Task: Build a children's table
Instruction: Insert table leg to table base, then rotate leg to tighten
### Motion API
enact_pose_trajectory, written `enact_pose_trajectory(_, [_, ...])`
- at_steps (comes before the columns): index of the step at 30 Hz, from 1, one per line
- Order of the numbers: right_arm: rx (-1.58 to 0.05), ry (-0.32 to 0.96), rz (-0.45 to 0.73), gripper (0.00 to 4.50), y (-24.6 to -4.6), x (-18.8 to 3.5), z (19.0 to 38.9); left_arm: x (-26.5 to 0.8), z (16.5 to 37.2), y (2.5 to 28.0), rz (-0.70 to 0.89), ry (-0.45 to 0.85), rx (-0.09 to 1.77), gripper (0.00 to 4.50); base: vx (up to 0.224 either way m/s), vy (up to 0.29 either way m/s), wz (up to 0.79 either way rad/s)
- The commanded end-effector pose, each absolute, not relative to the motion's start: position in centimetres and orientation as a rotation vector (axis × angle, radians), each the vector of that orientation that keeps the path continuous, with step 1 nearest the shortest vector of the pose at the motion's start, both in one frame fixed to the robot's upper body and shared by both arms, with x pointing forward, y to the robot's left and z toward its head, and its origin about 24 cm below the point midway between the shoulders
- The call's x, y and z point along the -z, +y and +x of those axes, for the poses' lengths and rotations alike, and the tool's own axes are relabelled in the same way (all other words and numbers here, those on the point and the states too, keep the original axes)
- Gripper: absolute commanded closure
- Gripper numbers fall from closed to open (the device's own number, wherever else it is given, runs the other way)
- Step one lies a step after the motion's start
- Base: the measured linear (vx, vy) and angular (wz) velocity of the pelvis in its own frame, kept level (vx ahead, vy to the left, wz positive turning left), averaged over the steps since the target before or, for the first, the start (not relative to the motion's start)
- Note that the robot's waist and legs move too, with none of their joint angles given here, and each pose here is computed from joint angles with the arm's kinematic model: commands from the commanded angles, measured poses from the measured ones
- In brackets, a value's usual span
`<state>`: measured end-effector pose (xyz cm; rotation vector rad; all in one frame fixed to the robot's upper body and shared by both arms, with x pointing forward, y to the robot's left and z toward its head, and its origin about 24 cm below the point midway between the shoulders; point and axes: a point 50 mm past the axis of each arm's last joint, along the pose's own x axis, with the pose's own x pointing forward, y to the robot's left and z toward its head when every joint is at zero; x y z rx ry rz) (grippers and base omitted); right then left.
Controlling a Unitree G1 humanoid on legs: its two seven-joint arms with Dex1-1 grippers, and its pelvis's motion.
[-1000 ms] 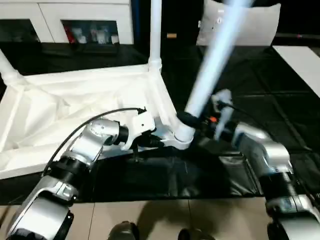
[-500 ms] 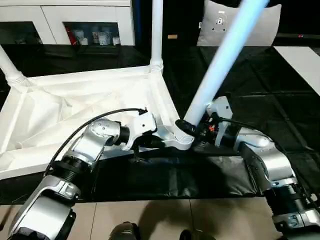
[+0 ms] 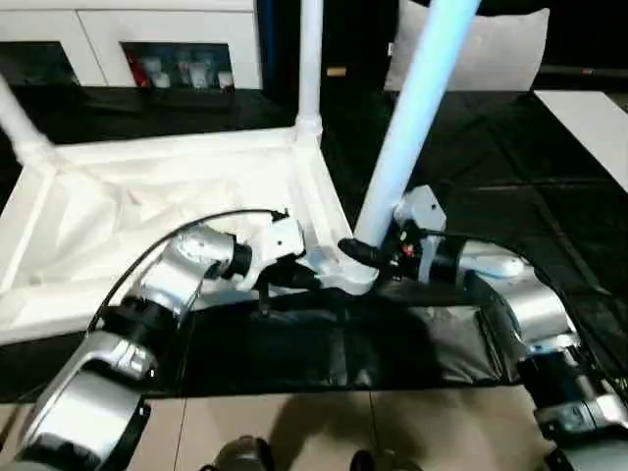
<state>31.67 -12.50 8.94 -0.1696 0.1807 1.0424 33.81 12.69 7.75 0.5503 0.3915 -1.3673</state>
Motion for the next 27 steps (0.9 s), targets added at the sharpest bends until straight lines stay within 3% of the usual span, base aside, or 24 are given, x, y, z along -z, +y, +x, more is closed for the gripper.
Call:
enact_pose_trajectory(1, [-1.04, 0.443, -0.148, 2.62, -12.8, -3.9, 30.3, -10.1, 34.8, 12.8, 0.637, 0.334, 1.377, 4.5, 0.0, 0.0, 0.0])
enact_pose_trajectory(9, [-1.004, 0.451, -0.109, 2.62, -12.4, -3.9, 30.5, -10.0, 34.7, 13.6, 0.59, 0.358, 1.371, 4.5, 0.0, 0.0, 0.0])
enact_pose_trajectory(11, [-0.972, 0.459, -0.095, 2.62, -12.2, -3.8, 30.6, -9.4, 33.8, 13.7, 0.499, 0.374, 1.362, 4.5, 0.0, 0.0, 0.0])
enact_pose_trajectory(16, [-0.966, 0.464, -0.094, 2.62, -11.9, -3.7, 30.5, -8.8, 32.9, 13.5, 0.452, 0.403, 1.331, 4.5, 0.0, 0.0, 0.0])
enact_pose_trajectory(22, [-0.931, 0.464, -0.085, 2.62, -11.9, -3.8, 30.6, -8.4, 30.1, 11.0, 0.358, 0.428, 1.191, 4.5, 0.0, 0.0, 0.0])
enact_pose_trajectory(27, [-0.918, 0.456, -0.079, 2.62, -12.1, -4.1, 30.7, -9.1, 29.9, 8.8, 0.358, 0.427, 1.07, 4.5, 0.0, 0.0, 0.0])
